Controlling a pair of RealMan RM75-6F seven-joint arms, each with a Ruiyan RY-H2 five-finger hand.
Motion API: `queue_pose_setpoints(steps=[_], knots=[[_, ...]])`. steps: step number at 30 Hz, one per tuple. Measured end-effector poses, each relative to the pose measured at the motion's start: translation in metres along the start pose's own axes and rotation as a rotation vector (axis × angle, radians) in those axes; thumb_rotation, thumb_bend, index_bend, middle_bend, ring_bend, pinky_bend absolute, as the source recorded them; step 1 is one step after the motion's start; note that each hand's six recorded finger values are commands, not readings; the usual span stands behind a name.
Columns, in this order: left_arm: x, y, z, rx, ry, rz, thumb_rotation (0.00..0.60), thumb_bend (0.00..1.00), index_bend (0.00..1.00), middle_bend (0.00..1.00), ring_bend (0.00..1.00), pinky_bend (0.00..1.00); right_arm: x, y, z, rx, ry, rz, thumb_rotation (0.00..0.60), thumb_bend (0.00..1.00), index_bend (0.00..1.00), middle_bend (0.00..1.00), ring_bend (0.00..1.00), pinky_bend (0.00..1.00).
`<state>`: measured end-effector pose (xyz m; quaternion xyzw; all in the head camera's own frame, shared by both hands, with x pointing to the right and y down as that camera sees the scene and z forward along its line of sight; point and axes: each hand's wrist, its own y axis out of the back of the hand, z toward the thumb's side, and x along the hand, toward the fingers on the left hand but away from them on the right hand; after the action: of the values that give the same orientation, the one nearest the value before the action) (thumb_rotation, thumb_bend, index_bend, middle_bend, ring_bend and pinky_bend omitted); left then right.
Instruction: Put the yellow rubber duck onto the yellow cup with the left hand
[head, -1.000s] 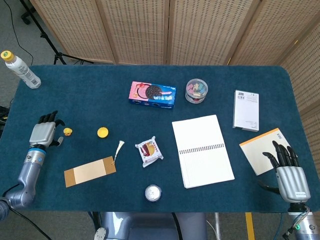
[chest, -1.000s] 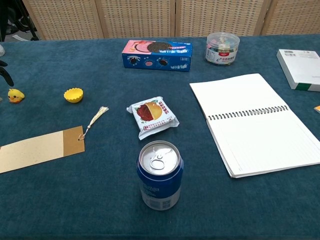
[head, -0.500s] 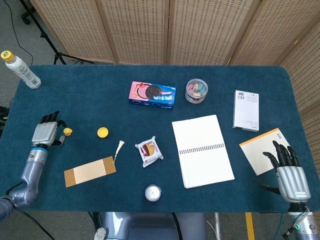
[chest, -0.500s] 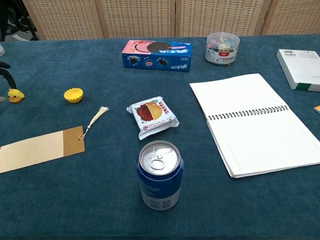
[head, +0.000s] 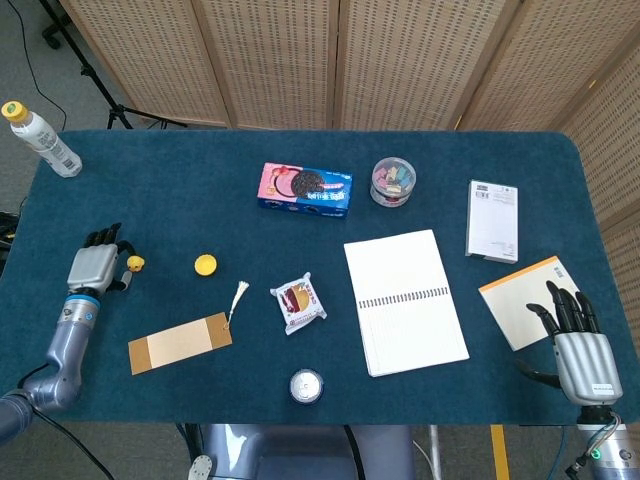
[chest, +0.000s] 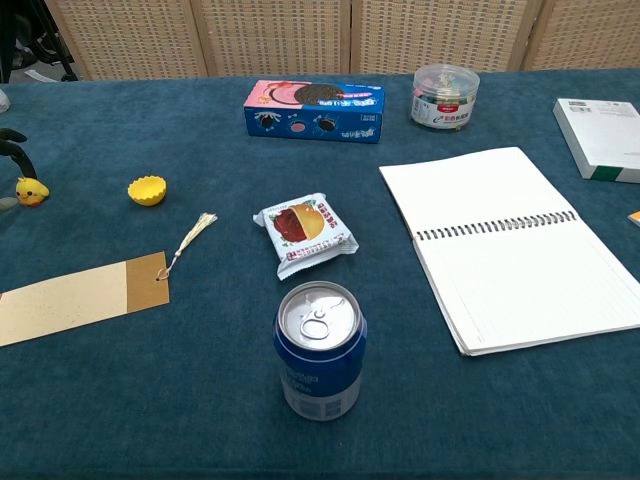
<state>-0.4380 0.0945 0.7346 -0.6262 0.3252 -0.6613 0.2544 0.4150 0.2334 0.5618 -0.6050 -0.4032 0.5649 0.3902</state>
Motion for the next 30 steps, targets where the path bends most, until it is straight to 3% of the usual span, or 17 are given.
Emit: queue_pose_setpoints(steps=[30], knots=[[-0.0011, 0.0021, 0.0062, -0.024, -0.016, 0.032, 0.6, 0.46, 0.46, 0.0, 0.0, 0.0, 0.0002, -0.0001, 0.0, 0.0, 0.001, 0.002, 0.6, 0.0, 0.21, 0.0, 0.0, 0.0]])
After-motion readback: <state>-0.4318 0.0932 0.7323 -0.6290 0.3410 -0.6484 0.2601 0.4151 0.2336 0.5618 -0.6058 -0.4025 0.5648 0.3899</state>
